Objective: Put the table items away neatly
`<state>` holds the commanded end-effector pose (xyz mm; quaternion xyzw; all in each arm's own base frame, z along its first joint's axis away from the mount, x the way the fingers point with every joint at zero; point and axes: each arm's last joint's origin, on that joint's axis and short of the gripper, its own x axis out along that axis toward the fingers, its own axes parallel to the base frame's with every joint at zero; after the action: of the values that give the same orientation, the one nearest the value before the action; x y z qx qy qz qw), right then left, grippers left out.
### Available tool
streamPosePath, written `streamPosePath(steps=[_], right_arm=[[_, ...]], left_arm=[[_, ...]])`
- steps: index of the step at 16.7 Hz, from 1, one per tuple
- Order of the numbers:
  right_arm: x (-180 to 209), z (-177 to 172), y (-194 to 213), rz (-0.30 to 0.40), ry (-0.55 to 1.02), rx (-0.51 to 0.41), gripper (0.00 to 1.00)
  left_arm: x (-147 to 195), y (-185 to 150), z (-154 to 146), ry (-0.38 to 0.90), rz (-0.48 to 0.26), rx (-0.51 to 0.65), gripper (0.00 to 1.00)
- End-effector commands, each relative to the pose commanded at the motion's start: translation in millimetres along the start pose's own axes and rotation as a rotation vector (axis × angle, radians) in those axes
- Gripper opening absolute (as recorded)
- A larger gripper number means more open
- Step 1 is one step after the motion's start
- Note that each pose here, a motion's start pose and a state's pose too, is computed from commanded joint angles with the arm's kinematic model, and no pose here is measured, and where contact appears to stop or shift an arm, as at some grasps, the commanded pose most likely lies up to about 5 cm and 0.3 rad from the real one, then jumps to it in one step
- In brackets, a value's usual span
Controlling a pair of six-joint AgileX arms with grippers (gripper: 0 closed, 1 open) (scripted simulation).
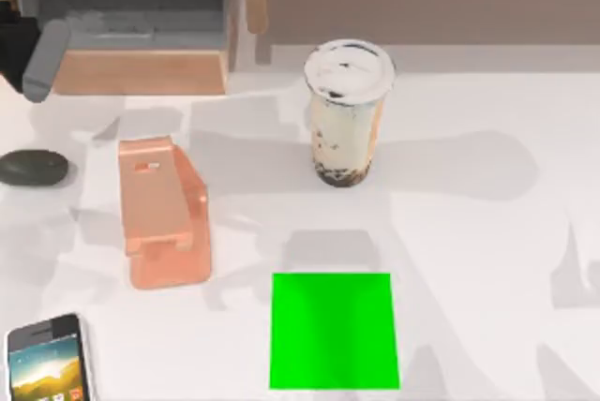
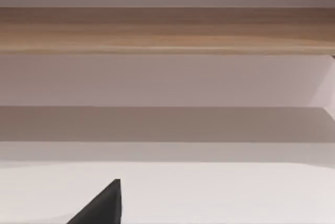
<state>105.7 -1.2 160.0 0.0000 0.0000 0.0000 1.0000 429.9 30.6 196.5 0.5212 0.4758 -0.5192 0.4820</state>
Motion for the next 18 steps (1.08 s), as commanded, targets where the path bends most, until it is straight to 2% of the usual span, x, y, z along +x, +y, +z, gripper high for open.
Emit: streamPosePath(steps=[6, 14, 18], right_arm=[[0.0, 0.0, 0.0, 0.000, 0.000, 0.000, 1.00], [0.0, 0.0, 0.0, 0.000, 0.000, 0.000, 1.00], [0.0, 0.0, 0.0, 0.000, 0.000, 0.000, 1.00]], left_arm=[[5.4, 0.5, 1.3, 0.000, -0.001, 0.000, 1.00], [79.3, 1.4, 0.0, 0.000, 0.001, 0.000, 1.00], [90.0, 0.0, 0.0, 0.000, 0.000, 0.000, 1.00]])
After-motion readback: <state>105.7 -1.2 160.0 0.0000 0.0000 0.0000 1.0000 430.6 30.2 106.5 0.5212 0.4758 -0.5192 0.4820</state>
